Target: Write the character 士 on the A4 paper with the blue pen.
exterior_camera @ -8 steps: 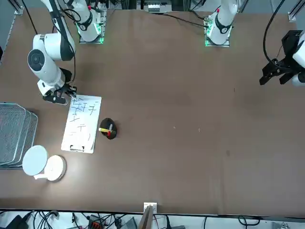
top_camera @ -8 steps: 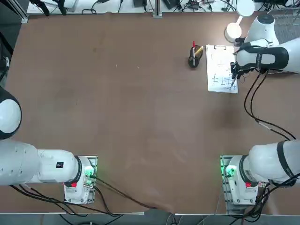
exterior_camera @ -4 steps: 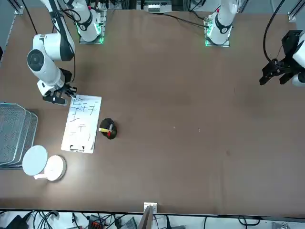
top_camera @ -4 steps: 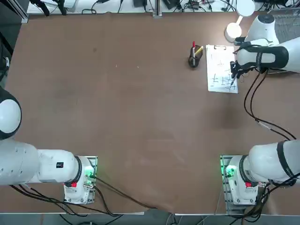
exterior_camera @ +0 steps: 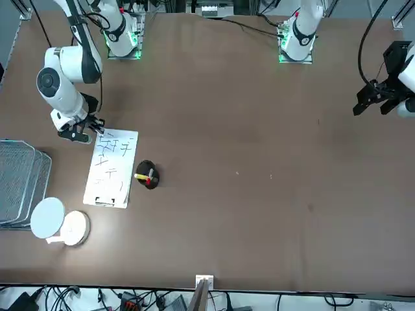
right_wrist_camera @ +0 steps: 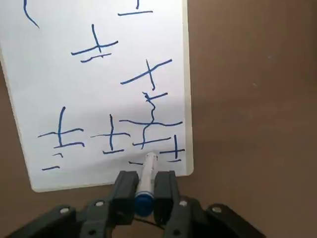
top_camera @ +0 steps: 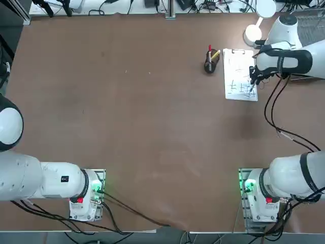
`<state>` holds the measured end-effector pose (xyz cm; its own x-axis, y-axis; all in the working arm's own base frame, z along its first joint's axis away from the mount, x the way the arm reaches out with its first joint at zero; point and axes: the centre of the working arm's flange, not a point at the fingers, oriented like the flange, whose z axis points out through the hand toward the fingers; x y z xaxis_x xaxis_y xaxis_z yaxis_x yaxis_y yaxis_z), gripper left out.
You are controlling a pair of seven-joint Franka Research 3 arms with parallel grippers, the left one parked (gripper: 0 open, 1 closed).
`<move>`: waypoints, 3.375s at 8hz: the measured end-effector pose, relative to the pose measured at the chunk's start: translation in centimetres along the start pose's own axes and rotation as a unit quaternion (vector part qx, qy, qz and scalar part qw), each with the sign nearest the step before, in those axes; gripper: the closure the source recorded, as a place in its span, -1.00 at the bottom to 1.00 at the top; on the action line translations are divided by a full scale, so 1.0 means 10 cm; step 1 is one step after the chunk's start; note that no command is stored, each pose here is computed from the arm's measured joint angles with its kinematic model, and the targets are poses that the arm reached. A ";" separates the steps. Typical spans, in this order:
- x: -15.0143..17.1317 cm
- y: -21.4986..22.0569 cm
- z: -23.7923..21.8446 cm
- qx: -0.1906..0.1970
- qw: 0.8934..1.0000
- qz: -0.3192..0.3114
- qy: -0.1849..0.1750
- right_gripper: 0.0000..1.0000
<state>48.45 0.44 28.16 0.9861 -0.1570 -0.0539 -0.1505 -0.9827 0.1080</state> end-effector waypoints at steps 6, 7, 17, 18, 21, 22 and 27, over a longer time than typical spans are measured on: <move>0.00 -0.03 0.00 0.000 1.000 0.013 0.001 0.58; 0.00 -0.03 0.00 0.000 1.000 0.013 0.001 0.58; 0.06 -0.30 -0.04 0.005 0.999 0.036 0.009 0.58; 0.07 -0.32 -0.04 0.006 0.999 0.038 0.009 0.58; 0.08 -0.39 -0.06 0.007 0.999 0.036 0.011 0.58; 0.08 -0.43 -0.07 0.007 0.999 0.032 0.013 0.58; 0.14 -0.44 -0.26 -0.004 1.000 -0.028 0.000 0.58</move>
<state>50.70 4.83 30.22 0.9929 -0.1028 -0.0603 -0.0955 -0.9891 0.1124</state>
